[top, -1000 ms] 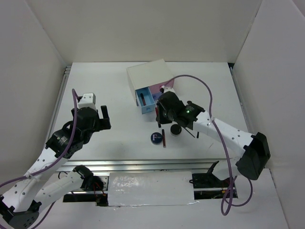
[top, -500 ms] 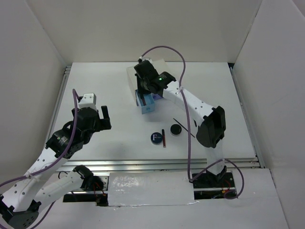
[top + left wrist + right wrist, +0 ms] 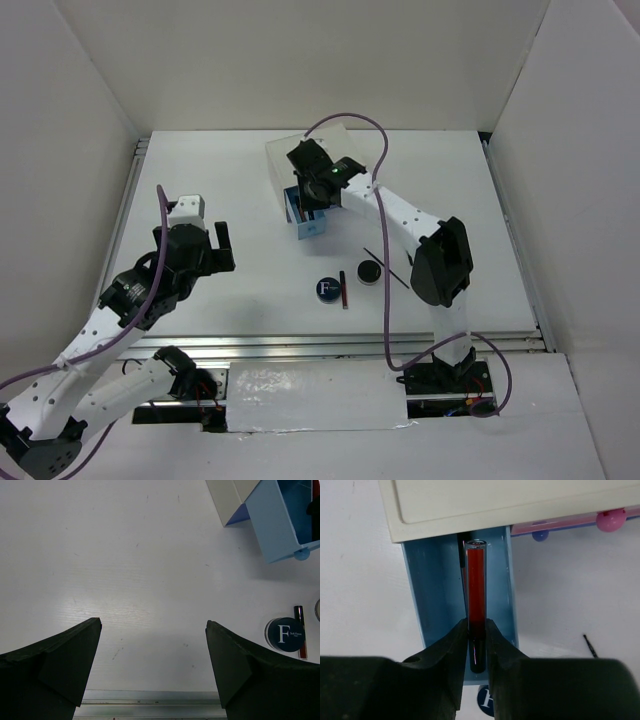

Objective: Organize the makeup

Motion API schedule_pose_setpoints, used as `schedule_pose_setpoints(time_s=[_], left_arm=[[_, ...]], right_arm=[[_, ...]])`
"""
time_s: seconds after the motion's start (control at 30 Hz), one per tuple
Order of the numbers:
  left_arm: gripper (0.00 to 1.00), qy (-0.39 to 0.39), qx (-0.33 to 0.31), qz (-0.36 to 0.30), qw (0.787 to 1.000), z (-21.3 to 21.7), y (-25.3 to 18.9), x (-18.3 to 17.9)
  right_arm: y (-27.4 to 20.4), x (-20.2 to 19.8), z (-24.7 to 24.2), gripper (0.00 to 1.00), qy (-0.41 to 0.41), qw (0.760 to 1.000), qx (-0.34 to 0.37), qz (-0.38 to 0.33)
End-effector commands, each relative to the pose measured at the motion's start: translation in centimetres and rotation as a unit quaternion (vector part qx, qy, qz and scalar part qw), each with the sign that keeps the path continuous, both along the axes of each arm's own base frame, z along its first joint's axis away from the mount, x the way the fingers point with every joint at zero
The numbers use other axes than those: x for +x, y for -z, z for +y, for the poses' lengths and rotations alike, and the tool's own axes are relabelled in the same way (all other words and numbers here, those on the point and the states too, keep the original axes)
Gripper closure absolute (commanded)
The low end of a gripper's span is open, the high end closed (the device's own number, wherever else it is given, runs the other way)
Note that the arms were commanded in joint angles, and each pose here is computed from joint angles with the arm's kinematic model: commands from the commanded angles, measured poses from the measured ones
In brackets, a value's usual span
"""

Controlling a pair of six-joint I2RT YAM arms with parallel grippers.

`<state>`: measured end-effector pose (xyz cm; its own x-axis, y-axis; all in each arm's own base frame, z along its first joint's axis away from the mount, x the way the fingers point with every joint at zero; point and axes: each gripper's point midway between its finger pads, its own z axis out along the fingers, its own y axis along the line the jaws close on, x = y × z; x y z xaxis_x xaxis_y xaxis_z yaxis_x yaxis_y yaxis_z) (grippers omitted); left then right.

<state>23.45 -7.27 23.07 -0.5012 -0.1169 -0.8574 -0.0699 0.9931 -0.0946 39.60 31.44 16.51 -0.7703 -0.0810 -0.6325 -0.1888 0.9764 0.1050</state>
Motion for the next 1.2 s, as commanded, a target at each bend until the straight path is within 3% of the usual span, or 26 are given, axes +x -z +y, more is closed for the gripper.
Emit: schedule_pose_setpoints(time_s=[0.0, 0.1, 0.23, 0.4, 0.5, 0.53, 0.83, 1.07, 1.17], left_arm=[[0.01, 0.006, -0.003, -0.018, 1.000, -0.3, -0.9, 0.3], [0.01, 0.006, -0.003, -0.018, 1.000, -0.3, -0.9, 0.3], [0.01, 0.007, -0.002, -0.016, 1.000, -0.3, -0.8, 0.4], [0.01, 0.007, 0.000, -0.011, 1.000, -0.4, -0.7, 0.4], [0.01, 0.007, -0.002, -0.014, 1.000, -0.3, -0.8, 0.4], [0.01, 0.008, -0.002, -0.014, 1.000, -0.4, -0.8, 0.3], [0.01, 0.030, -0.009, -0.009, 0.999, -1.3, -0.7, 0.3], [0.01, 0.098, -0.063, 0.001, 0.993, -4.7, -0.8, 0.0], [0.01, 0.088, -0.052, 0.013, 0.995, -4.7, -0.6, 0.5]], right_arm=[[-3.1, 0.3, -0.4, 0.71, -0.002, 0.999, 0.014, -0.028], [-4.0, 0.5, -0.3, 0.44, -0.004, 0.999, 0.015, -0.031], [-7.4, 0.5, -0.8, 0.34, 0.001, 0.997, 0.029, -0.065], [-9.9, -1.0, -3.1, 0.34, 0.019, 0.995, 0.042, -0.085], [-9.0, -3.2, -4.7, 0.40, 0.024, 0.994, 0.062, -0.086], [-8.6, -3.9, -5.0, 0.47, 0.025, 0.994, 0.067, -0.083], [-0.9, -13.1, -10.6, 0.52, 0.050, 0.992, 0.109, -0.030], [4.2, -16.5, -12.2, 0.53, 0.066, 0.991, 0.117, 0.014], [6.1, -17.5, -11.3, 0.54, 0.055, 0.989, 0.132, 0.035]])
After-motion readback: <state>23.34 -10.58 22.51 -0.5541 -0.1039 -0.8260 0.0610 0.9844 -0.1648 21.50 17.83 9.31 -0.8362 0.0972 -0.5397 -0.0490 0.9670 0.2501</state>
